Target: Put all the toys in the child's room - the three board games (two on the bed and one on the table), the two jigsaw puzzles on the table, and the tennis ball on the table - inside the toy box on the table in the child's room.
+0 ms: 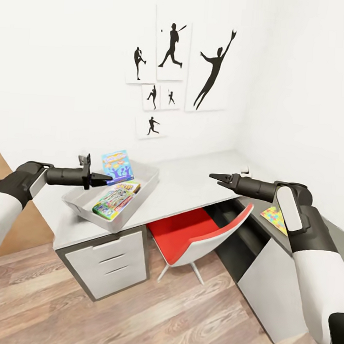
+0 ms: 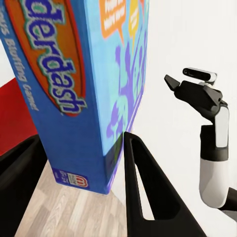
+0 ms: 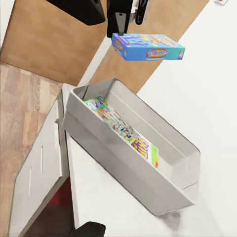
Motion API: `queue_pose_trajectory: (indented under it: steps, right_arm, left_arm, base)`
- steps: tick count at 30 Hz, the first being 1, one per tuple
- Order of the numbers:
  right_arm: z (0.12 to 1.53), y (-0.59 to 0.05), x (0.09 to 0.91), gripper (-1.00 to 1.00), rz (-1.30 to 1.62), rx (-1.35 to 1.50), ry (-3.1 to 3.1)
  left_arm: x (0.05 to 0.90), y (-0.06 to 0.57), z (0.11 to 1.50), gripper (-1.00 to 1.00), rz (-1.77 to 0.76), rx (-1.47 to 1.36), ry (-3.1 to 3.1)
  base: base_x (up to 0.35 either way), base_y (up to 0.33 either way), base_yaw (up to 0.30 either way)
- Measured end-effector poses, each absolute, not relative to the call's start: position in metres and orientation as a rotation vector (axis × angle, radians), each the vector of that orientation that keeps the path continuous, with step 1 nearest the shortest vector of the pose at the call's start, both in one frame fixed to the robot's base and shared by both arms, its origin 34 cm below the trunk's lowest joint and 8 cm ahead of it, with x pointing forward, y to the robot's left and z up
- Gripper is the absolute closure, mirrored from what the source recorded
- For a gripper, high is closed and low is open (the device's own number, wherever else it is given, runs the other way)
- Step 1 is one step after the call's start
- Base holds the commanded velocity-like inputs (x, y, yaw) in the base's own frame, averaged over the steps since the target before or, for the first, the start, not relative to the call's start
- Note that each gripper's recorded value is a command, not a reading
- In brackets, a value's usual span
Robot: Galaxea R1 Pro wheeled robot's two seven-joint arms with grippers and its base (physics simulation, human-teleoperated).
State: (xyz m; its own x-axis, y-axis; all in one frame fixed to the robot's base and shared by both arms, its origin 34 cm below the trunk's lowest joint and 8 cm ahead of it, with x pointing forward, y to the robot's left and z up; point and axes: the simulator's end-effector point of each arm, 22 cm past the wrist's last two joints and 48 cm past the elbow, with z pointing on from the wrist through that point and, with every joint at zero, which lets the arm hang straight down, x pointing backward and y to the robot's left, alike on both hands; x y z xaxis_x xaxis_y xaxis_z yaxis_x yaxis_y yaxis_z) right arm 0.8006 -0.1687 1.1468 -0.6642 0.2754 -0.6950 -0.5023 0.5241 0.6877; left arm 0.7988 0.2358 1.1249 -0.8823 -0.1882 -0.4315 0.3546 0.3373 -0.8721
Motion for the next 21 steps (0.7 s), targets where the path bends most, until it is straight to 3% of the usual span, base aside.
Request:
queue_pose_trajectory:
  steps: [16, 21]
  right_arm:
    - [1.1457, -0.1678, 0.8006, -1.0, 1.217, -0.186, 1.959]
    - [1.1459, -0.1676, 0.8005, -1.0, 1.215, -0.186, 1.96]
  left_arm:
    - [0.8048, 0.2401, 1.1172, 1.0, -1.55, 0.093, 2.155]
    - [0.8046, 0.2402, 1.1179, 1.0, -1.549, 0.094, 2.154]
  base:
    - [0.064, -0.058, 0.019]
    - [0.093, -0.202, 0.167]
